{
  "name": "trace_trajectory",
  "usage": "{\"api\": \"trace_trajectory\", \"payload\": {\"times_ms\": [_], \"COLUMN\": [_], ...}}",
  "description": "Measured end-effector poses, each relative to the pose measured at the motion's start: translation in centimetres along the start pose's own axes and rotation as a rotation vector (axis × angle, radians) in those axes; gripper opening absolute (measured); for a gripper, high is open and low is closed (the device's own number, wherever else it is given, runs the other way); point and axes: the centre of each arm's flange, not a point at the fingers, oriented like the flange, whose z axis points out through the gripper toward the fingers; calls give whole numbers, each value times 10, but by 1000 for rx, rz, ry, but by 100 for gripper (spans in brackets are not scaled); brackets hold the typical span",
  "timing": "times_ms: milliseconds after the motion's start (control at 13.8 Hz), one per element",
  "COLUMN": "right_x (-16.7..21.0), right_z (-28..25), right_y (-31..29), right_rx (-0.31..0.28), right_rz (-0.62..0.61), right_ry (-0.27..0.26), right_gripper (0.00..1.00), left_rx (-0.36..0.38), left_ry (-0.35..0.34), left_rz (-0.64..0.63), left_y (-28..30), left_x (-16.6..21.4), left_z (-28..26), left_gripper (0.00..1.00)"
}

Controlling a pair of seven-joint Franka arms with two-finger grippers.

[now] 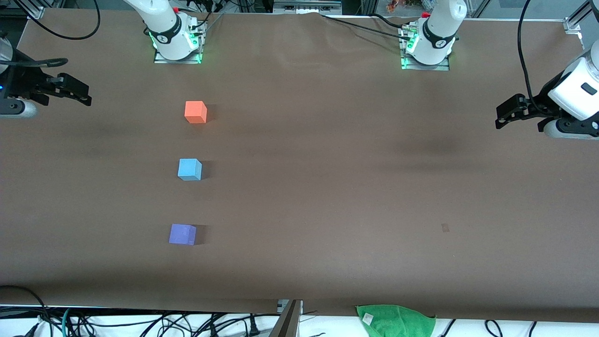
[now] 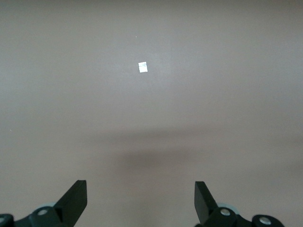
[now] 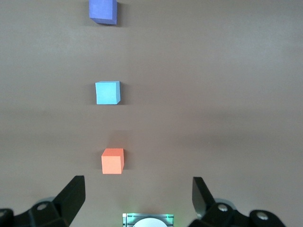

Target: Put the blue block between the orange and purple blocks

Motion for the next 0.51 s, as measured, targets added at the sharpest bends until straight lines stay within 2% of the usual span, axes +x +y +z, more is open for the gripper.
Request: {"api": "trace_trajectory", "payload": {"times_ms": [509], "right_x": [2], "right_z": [2], "right_y": [-1], "right_rx": [0], "right_rz": [-1], "right_ry": [0], "right_gripper": [100], "left_rx": [0], "left_ry": [1], "left_rz": [0], "left_y": [0], "left_x": [0], "left_z": [0], "left_gripper": [100]}}
